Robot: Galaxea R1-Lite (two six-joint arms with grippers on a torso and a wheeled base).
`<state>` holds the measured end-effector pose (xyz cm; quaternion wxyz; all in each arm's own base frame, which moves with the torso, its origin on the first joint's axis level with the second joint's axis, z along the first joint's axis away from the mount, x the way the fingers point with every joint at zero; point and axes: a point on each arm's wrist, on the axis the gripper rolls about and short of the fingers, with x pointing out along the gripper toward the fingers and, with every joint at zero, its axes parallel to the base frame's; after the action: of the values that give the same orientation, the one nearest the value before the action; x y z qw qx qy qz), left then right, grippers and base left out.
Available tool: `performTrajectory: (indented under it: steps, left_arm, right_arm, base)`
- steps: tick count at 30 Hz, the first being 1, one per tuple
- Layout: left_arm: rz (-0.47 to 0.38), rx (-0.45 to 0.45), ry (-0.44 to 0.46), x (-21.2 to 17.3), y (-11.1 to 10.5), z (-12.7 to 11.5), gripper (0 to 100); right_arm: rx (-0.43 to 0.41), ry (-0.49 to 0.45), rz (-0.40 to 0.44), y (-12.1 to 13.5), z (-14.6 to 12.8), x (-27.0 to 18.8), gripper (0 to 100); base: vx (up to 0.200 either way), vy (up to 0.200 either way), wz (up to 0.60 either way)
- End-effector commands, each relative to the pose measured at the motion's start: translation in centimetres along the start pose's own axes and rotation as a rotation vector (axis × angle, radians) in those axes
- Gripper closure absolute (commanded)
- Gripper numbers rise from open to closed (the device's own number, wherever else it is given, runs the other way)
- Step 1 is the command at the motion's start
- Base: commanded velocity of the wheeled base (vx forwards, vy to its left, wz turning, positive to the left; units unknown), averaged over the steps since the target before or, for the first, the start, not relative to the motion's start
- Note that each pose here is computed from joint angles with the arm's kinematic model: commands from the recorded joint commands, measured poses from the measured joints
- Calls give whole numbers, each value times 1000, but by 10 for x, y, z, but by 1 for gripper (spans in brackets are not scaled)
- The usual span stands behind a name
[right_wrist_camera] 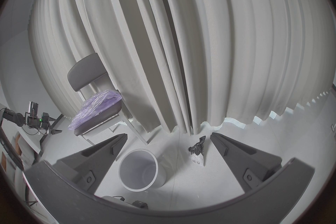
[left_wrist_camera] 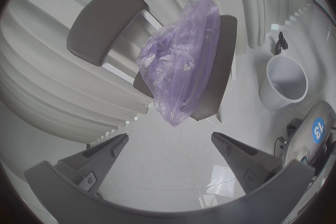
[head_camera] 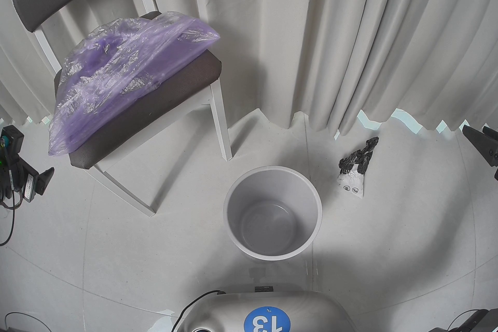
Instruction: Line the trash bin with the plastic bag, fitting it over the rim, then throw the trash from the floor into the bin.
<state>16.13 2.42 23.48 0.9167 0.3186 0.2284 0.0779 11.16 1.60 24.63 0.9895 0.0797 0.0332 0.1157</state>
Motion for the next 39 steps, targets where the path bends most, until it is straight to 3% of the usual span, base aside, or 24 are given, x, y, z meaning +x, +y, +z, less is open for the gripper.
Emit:
performTrajectory:
  steps: [1, 3, 12, 23, 39]
  left_arm:
    - [-6, 8, 50, 14, 1, -2, 0]
    - [1, 5, 77, 27, 4, -3, 0]
    - [56, -21, 44, 67, 13, 4, 0]
    - [21, -82, 75, 102, 9, 8, 0]
    - [16, -110, 65, 102, 6, 12, 0]
  right_arm:
    - [10, 11, 4, 0, -3, 1, 0]
    - [34, 25, 11, 1, -4, 5, 0]
    - [54, 22, 11, -1, -5, 18, 0]
    - [45, 9, 15, -1, -4, 20, 0]
    - [38, 6, 48, 6, -4, 17, 0]
  base:
    - [0, 0, 0]
    - [0, 0, 0]
    - [0, 0, 0]
    - [0, 0, 0]
    - [0, 0, 0]
